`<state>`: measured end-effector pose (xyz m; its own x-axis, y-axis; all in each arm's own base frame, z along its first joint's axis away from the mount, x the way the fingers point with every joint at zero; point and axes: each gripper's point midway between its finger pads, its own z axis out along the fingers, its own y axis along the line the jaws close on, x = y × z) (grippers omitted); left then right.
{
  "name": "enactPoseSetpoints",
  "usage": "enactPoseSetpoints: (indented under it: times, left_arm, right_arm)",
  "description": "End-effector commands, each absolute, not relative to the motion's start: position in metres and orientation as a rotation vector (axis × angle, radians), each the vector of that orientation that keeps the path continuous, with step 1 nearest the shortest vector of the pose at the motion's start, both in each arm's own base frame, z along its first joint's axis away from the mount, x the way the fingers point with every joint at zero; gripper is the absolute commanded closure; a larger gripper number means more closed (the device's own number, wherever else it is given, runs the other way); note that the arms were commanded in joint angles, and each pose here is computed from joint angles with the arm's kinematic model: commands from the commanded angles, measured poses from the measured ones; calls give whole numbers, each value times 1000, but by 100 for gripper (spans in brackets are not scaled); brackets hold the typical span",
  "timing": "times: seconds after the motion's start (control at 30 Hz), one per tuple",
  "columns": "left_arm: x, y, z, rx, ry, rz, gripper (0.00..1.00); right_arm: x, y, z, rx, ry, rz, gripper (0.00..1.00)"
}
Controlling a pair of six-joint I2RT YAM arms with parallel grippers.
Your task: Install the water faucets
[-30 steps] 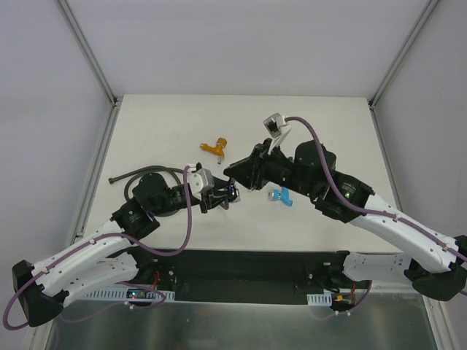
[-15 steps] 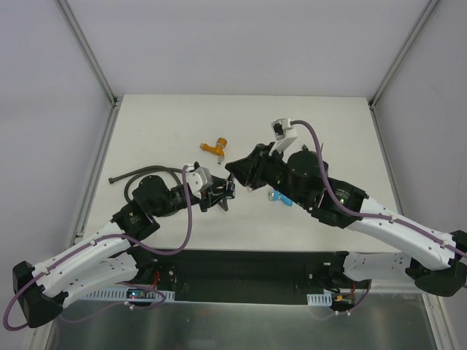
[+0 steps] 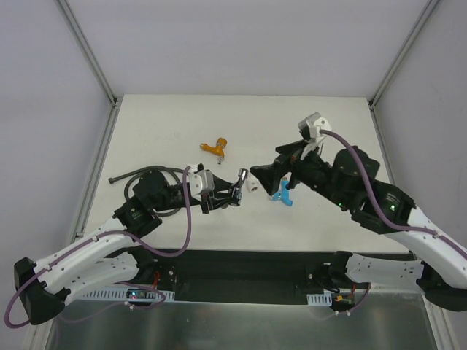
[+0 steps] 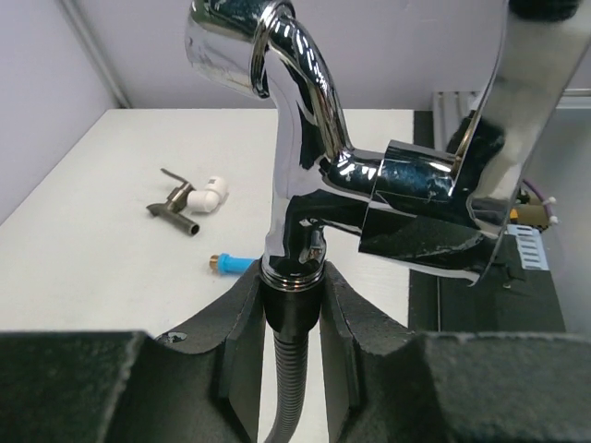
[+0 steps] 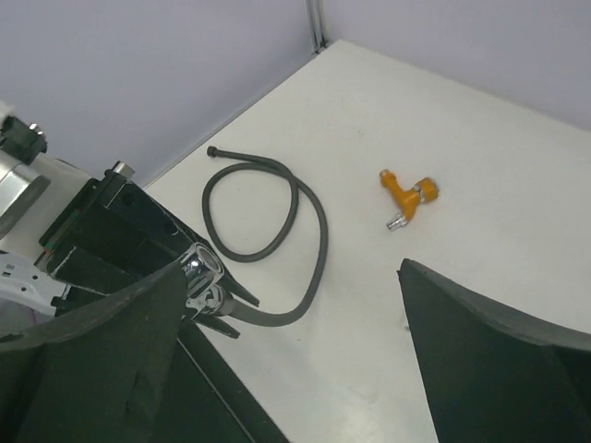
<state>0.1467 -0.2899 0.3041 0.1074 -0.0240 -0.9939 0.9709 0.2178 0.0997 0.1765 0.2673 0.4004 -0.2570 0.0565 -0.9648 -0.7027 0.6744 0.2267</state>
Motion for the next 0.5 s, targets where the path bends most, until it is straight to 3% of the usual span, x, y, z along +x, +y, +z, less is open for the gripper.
enactPoseSetpoints:
  times: [0.0, 0.27, 0.47]
  left_arm:
    - [122, -297, 343, 1151, 1033, -1095, 100]
    - [101, -308, 334, 1289, 1026, -1233, 100]
    - [89, -311, 330, 1367, 1018, -1312, 100]
  right_arm:
    - [157, 233, 436, -739, 1497, 711, 0]
    - [96, 234, 424, -1317, 1142, 708, 0]
    - [79, 240, 412, -1550, 1021, 701, 1]
